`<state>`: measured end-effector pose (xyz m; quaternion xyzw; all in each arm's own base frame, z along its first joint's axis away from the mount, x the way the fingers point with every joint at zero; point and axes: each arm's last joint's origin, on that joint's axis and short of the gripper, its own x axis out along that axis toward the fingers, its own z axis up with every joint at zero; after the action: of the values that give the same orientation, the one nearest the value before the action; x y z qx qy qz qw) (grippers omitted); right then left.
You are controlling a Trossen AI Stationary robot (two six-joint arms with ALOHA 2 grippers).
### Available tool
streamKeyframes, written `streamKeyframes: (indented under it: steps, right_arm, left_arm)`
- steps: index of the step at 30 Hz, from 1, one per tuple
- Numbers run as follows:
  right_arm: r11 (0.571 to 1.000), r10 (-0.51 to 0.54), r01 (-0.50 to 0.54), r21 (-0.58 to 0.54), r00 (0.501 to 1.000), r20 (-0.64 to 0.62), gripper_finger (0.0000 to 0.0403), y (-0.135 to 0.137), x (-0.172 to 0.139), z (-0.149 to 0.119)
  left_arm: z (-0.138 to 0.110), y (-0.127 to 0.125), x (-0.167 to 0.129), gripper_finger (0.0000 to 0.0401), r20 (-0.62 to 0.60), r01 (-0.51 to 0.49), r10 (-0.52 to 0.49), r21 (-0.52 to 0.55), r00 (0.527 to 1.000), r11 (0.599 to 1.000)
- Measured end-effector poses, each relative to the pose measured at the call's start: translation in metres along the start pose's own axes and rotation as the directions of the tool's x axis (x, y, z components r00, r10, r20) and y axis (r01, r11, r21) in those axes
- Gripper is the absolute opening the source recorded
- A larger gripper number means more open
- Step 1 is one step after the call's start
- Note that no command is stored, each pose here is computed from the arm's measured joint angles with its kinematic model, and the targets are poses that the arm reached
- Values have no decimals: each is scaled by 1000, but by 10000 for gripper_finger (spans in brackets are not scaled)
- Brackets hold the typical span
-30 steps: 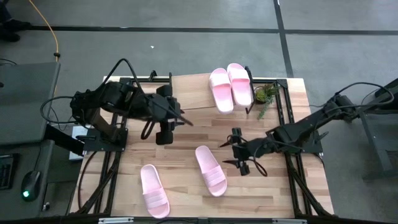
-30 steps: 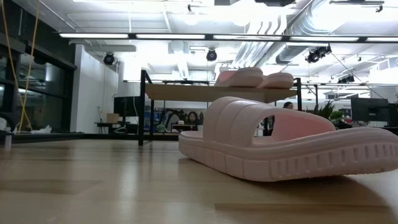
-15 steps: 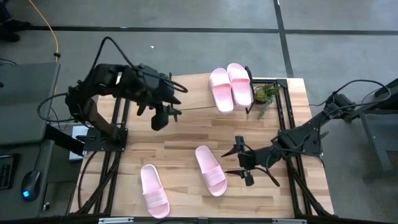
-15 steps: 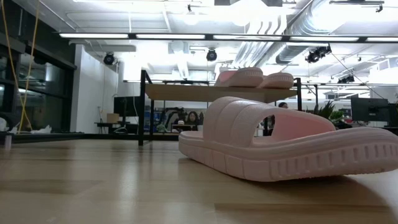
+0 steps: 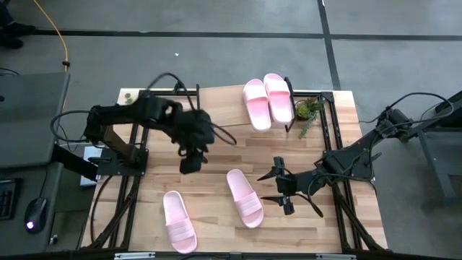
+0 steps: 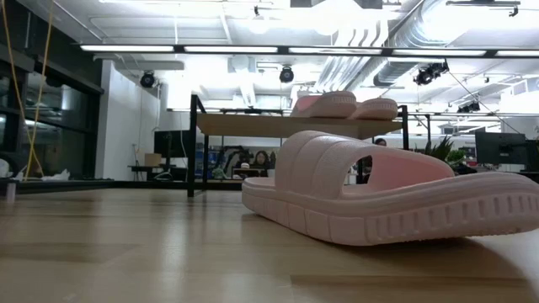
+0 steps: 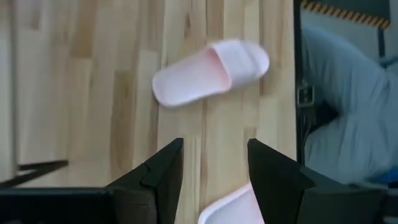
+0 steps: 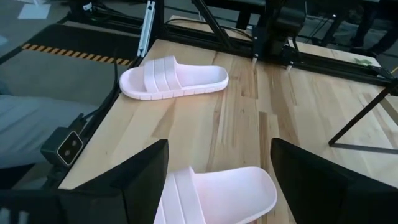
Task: Pick and place slides into the shelf
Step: Put the pink slipper on the shelf
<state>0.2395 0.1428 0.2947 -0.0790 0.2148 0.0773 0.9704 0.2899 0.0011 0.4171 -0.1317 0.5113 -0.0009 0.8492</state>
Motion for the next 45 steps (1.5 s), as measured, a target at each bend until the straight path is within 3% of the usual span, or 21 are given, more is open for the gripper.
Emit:
streamKeyframes:
  steps: [4, 11, 16, 25, 33, 39, 45]
  right_arm:
    - [1000, 0, 0, 1, 1000, 0, 273, 0, 0, 0]
    - [1000, -1, 1, -2, 1000, 0, 273, 0, 0, 0]
    - [1000, 0, 0, -2, 1000, 1, 273, 0, 0, 0]
    - [1000, -1, 1, 0, 1000, 1, 273, 0, 0, 0]
    - [1000, 0, 0, 2, 1000, 4, 273, 0, 0, 0]
    - [1000, 0, 0, 2, 1000, 4, 273, 0, 0, 0]
    - [1000, -1, 1, 2, 1000, 4, 273, 0, 0, 0]
  left_arm:
    - [-8, -7, 23, 161, -79, 5, -6, -6, 997, 1000]
    - [-24, -42, 54, 161, -148, 131, -122, 54, 981, 990]
    - [-36, -70, 57, 161, -168, 159, -140, 105, 976, 982]
    - [-53, -104, 58, 161, -136, 111, -91, 144, 986, 983]
    - [-76, -96, 102, 161, -236, 67, -54, 51, 970, 996]
    - [-100, -90, 147, 161, -325, 176, -173, -21, 930, 984]
    - [-122, -87, 170, 161, -372, 198, -209, -68, 904, 978]
